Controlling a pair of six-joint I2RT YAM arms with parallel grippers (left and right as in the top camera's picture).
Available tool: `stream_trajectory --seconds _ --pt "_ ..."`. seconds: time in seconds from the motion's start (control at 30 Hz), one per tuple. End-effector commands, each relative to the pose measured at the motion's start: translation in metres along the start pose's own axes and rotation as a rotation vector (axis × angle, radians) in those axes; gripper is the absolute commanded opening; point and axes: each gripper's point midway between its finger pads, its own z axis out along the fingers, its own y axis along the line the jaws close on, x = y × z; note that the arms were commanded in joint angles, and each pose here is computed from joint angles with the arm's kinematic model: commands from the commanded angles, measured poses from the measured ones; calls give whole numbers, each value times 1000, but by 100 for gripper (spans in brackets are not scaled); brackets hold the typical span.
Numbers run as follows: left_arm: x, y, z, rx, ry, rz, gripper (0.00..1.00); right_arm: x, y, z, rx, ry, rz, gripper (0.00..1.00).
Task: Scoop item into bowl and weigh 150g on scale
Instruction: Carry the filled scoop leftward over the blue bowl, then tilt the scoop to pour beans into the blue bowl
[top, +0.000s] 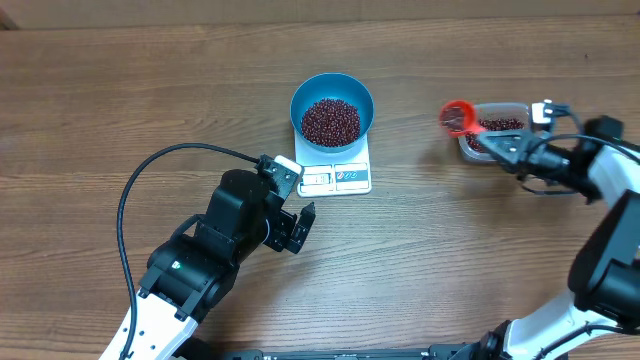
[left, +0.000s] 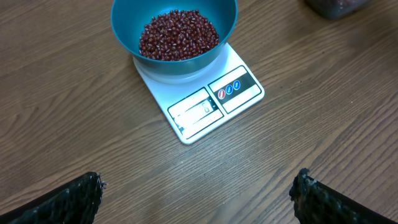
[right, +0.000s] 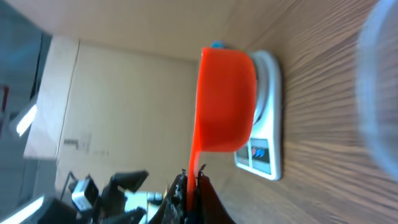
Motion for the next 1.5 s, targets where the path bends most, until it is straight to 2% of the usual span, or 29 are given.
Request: stream_trajectory --seconds 0.0,0.33,0.57,0.77,1.1,1.47 --pt "0 -4 1 16 1 -13 100 17 13 32 -63 90 -16 4" --pt "0 -4 1 16 1 -13 100 48 29 93 -115 266 -124 4" --pt "0 -4 1 16 1 -13 100 38 39 120 -119 299 -127 4" --pt "0 -4 1 16 1 -13 100 18 32 146 -6 242 -150 4" --pt "0 -4 1 16 1 -13 100 -6 39 181 63 123 -463 4" --pt "0 -4 1 16 1 -13 100 -4 45 187 4 138 -1108 4"
